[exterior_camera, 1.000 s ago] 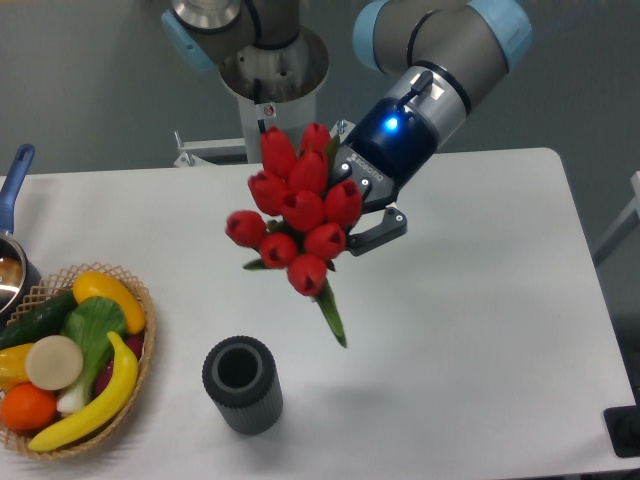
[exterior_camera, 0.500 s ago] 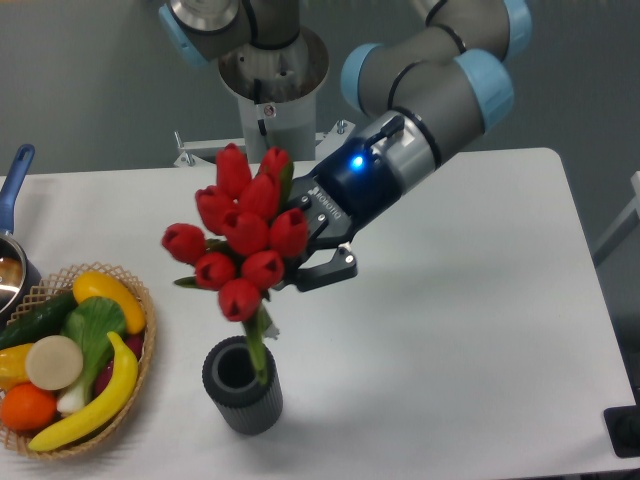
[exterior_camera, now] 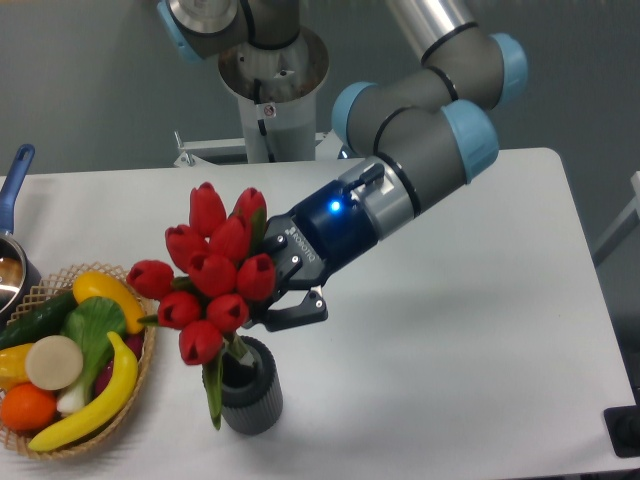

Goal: Insert the flowers into the vase
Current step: 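Carry the red tulip bunch over the dark grey vase, then lower the tulip stems down into the vase opening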

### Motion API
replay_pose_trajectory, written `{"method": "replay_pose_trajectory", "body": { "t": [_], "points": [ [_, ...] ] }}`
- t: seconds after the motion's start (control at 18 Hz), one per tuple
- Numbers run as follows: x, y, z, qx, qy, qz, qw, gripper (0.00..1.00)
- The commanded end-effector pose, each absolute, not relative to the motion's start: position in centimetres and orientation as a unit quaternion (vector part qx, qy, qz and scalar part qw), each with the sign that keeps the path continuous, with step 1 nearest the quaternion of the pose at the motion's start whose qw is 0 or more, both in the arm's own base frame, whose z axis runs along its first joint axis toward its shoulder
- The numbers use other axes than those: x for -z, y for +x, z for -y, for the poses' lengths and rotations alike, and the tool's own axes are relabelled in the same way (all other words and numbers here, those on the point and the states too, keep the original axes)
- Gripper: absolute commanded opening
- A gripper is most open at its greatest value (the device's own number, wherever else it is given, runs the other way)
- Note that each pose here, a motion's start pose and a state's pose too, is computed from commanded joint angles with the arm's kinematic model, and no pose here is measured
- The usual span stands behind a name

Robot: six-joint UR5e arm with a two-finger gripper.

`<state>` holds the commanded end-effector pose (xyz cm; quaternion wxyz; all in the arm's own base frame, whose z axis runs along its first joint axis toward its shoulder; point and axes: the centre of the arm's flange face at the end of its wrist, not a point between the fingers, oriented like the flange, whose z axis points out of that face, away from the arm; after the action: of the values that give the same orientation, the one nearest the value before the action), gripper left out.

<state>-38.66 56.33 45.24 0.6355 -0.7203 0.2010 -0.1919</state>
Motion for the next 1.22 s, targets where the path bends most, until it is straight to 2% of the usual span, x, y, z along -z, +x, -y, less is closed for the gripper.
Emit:
{"method": "replay_pose_trajectory", "body": {
  "t": [1.22],
  "points": [
    [-36.0, -40.2, -57.4, 0.245, -0.735, -0.152, 0.614, 0.43]
  ]
}}
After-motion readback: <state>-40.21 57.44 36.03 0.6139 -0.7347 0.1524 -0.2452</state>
